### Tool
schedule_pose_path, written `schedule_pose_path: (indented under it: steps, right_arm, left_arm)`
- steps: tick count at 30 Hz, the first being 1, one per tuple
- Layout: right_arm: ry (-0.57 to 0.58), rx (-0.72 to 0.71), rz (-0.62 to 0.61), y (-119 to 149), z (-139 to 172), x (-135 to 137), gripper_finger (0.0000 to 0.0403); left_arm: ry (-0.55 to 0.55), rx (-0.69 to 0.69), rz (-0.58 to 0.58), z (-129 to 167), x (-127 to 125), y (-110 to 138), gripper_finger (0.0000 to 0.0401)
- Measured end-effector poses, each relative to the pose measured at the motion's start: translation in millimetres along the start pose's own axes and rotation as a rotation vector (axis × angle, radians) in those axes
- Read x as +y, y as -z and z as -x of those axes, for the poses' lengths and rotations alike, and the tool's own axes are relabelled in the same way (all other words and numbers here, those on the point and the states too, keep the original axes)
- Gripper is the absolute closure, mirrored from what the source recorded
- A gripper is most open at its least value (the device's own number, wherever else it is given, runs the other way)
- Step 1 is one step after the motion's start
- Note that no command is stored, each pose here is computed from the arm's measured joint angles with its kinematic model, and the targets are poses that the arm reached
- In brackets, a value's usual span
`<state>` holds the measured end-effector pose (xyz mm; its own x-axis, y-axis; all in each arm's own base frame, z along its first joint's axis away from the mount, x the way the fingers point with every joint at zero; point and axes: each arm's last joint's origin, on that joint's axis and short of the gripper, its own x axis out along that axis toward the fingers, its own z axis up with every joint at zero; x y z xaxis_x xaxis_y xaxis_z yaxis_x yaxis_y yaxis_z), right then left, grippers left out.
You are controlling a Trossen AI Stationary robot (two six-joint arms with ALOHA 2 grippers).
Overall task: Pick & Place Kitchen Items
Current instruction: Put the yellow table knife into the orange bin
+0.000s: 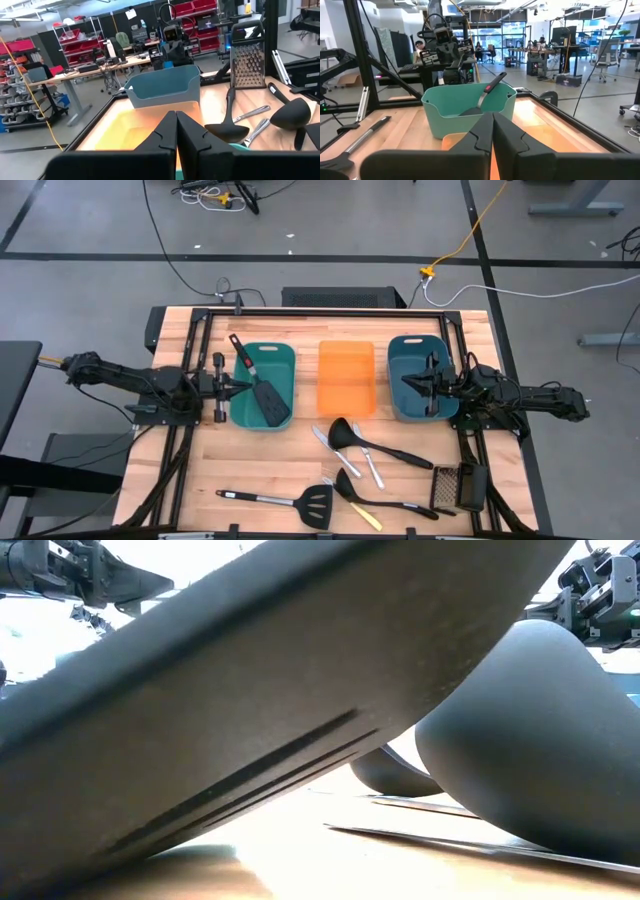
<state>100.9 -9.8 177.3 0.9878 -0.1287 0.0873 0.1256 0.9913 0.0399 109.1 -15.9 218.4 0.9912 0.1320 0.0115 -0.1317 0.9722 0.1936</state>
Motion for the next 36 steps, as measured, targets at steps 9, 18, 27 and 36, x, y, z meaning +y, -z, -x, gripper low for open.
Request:
schedule_pose_path:
  steps: [9,18,27,36]
  right_arm:
    - [0.045,-0.002,0.002,-0.1,0.0,-1.3,0.0385]
    - [0.045,-0.002,0.002,-0.1,0.0,-1.3,0.0385]
    - [0.047,-0.052,0.009,-4.9,0.2,-1.2,0.0385]
    - [0.088,-0.099,0.021,-9.5,0.5,-2.2,0.0385]
  left_arm:
    - [-0.002,-0.007,-0.002,0.0,0.2,-0.8,0.0387]
    - [-0.009,-0.039,-0.007,0.1,0.8,-4.0,0.0396]
    - [-0.016,-0.038,-0.01,0.1,1.1,-4.0,0.0376]
    - [-0.016,-0.038,-0.009,0.1,1.1,-4.0,0.0384]
